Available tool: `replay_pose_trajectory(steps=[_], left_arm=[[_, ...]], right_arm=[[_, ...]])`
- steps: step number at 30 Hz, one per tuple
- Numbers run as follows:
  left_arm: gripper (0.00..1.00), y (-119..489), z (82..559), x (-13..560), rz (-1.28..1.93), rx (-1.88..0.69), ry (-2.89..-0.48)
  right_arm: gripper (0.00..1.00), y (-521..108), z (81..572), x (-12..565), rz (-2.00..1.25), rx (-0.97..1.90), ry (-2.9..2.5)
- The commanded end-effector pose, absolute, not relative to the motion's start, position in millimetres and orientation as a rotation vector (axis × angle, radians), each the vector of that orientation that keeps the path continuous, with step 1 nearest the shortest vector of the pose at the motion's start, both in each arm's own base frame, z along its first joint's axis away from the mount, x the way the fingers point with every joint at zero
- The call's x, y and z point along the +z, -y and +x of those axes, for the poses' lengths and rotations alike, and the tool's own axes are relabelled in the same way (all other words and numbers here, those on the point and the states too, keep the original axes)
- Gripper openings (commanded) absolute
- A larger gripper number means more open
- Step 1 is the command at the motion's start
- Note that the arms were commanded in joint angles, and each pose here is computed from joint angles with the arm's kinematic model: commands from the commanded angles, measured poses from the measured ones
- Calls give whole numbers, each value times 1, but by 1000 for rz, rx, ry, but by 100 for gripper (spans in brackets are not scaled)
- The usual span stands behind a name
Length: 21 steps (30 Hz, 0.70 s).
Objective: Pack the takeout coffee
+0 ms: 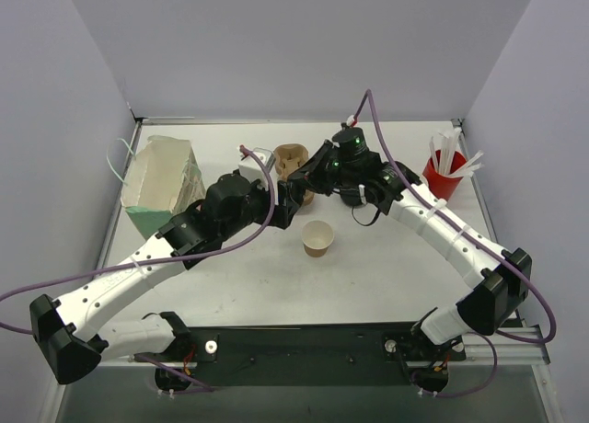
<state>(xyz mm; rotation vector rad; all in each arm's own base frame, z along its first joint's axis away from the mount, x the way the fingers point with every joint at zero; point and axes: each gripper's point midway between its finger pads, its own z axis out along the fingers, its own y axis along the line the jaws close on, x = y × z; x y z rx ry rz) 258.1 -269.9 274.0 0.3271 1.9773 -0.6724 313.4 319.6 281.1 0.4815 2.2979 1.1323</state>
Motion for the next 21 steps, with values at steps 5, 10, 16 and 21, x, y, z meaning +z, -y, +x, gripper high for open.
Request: replay_pose_trajectory(steps=[5, 10, 16, 21], left_arm=[[84, 264, 282, 308, 210, -576, -1816], [84, 274, 281, 297, 238, -598, -1831], [82, 281, 282, 290, 260, -610, -1839], [80, 282, 285, 284, 249, -604, -1836]], right_arm=[[0, -304, 318, 298, 738, 1026, -2201], [0, -306, 318, 298, 785, 1037, -2198], [0, -310, 316, 299, 808, 1053, -2203], [0, -319, 310, 299, 806, 1073, -2211]])
